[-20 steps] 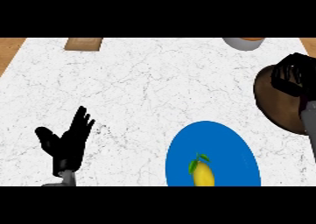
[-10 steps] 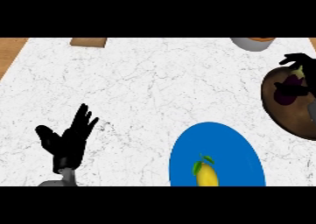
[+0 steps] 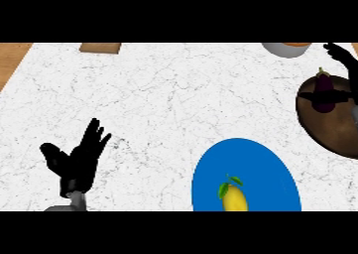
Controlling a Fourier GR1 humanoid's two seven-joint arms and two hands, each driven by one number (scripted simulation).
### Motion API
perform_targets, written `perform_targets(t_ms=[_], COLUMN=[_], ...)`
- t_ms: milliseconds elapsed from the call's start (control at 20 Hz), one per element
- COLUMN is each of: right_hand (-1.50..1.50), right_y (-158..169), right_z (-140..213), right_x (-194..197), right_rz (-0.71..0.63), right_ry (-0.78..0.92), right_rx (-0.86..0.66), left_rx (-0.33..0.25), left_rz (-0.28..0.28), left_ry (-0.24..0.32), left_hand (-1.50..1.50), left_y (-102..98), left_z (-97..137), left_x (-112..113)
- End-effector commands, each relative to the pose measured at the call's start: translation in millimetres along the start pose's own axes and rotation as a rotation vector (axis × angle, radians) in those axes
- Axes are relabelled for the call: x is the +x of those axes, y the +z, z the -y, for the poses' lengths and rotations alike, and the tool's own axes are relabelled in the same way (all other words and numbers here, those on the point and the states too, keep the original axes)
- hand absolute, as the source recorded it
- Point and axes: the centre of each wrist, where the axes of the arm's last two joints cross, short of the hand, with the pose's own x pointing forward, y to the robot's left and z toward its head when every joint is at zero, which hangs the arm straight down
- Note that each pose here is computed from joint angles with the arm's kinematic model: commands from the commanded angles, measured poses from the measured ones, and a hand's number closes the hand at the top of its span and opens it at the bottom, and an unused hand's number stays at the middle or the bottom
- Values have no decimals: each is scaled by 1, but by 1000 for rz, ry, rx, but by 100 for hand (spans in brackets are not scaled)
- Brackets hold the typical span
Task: Pick the eggplant from the plate and place it in the pan
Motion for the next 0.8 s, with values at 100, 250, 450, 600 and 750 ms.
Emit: perform_targets(t_ms=[100,250,450,600,750], right_hand=[-150,-150,-150,-150,-150], right_y=[8,16,31,62,74], right_z=[18,59,94,108,108], right_x=[-18,-34,-50,-76,-85], right_rz=[-5,-4,16,49,85], right_ry=[-355,-496,-600,-671,-728], right_rx=[-29,5,66,114,153], left_rx=[42,42,25,55,39], left_rz=[-24,-19,-30,-27,-40], left_ry=[-6,9,6,-1,10], left_hand=[0,0,0,0,0], left_y=[3,7,10,4,14], left_z=[-3,-3,-4,-10,-15], left_x=[-10,-6,-5,2,-6])
